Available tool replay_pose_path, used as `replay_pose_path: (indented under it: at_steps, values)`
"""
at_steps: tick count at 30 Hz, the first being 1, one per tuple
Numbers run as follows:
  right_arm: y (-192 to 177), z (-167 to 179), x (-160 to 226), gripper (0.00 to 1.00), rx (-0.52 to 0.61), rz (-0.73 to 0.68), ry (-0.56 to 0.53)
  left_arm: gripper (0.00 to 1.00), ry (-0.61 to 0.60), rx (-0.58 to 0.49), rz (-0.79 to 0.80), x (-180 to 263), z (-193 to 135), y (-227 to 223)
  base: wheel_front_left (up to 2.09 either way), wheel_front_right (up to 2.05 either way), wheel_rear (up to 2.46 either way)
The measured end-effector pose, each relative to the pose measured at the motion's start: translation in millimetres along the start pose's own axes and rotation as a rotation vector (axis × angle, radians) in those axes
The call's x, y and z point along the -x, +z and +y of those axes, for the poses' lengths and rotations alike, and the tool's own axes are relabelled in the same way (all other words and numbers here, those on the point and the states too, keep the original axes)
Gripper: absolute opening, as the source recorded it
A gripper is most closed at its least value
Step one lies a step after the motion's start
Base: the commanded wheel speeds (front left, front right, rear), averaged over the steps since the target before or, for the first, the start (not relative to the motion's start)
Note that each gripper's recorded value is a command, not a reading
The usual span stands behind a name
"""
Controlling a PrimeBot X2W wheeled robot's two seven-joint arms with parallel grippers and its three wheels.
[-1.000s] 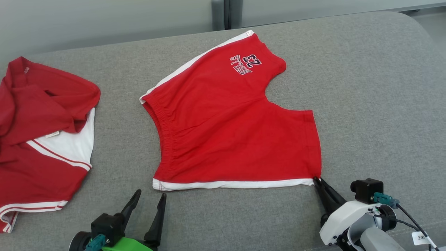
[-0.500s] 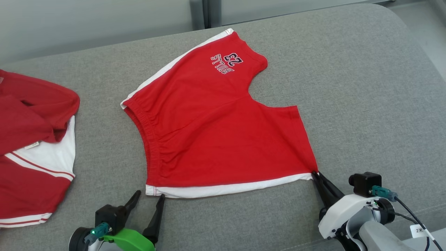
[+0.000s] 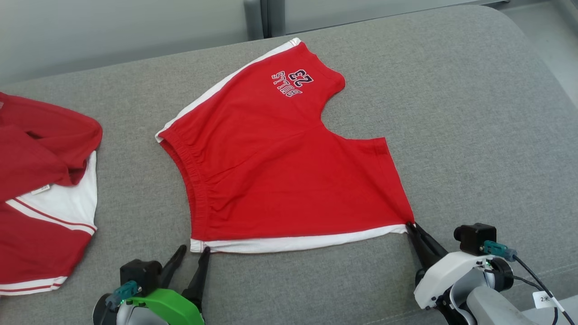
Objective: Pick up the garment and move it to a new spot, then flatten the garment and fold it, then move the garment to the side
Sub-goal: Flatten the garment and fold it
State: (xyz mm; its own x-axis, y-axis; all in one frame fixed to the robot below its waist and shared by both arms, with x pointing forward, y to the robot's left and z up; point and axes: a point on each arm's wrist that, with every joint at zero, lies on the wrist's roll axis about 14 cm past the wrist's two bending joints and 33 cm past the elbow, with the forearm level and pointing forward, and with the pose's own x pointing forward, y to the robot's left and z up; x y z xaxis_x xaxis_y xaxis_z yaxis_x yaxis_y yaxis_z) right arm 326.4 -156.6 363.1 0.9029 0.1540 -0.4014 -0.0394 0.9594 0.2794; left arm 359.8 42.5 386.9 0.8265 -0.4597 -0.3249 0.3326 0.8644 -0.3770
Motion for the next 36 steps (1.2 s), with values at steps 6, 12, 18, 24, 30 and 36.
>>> replay_pose_path:
  at_steps: [6,12,18,24,30,36]
  values:
    - [-1,0,-1,0.00,0.001,0.006,0.002,0.53,-0.013,0.007,0.014,-1,-3,-3,0.00,0.00,0.00]
    - [-3,1,-2,0.00,0.000,0.010,0.010,0.42,-0.023,0.002,0.007,-4,-4,1,0.00,0.00,0.00]
    - [-4,1,-2,0.00,-0.002,0.015,0.009,0.00,-0.033,0.010,0.013,-5,-6,-1,0.00,0.00,0.00]
    - [-3,1,-3,0.00,-0.004,0.014,0.009,0.00,-0.047,0.024,0.027,-7,-10,-1,0.00,0.00,0.00]
    - [23,5,-11,0.00,-0.116,-0.072,0.003,0.00,-0.055,0.084,0.037,-7,-14,2,0.00,0.00,0.00]
    - [58,21,-14,0.00,-0.244,-0.183,0.057,0.00,-0.075,0.126,0.010,-5,-20,17,0.00,0.00,0.00]
